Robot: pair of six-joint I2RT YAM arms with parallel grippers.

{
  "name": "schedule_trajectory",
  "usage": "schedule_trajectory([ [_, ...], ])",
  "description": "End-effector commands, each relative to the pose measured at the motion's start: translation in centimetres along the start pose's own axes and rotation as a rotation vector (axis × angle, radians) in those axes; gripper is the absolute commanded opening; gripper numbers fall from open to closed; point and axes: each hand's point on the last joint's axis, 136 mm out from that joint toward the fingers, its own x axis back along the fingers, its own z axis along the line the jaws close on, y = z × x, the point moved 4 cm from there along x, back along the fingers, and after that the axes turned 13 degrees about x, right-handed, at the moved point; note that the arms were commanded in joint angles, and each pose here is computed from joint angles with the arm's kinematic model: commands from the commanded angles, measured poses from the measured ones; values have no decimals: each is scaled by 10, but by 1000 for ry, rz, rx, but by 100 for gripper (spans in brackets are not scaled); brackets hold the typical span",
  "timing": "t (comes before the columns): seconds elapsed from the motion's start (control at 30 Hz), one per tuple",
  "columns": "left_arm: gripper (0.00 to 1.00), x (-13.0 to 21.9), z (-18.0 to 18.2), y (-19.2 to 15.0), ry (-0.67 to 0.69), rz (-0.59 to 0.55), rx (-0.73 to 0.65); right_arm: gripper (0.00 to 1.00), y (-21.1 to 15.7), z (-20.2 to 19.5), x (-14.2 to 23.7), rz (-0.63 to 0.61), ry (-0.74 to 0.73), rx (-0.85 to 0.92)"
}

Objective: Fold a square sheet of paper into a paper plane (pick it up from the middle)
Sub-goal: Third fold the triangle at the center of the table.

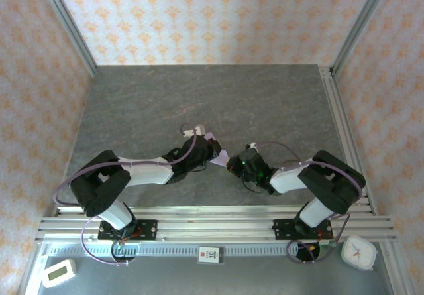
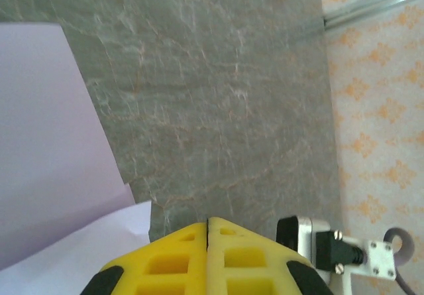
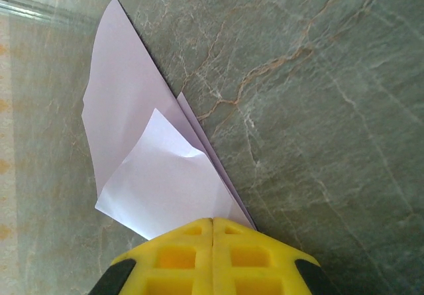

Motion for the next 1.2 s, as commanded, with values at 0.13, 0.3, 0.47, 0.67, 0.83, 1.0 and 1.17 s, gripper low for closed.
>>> schedule_trajectory([
  [0.13,0,-15,16,-29,-19,107,38,0,-19,-33,-3,62,-124,-34],
  [0.3,0,-19,45,-35,54,95,110,0,-22,-37,-3,71,-143,-59],
  [0.47,0,-24,73,-38,154,81,136,0,-24,-44,-2,79,-188,-62],
  [0.67,0,-21,99,-32,258,46,162,0,-27,-57,-1,94,-269,-58],
  [0.83,0,-12,106,-14,325,-18,154,0,-31,-66,0,106,-318,-53],
  [1.0,0,-8,115,6,388,-52,141,0,-34,-71,-2,115,-338,-54],
  [1.17,0,1,129,26,443,-94,137,0,-36,-74,-1,116,-346,-57],
])
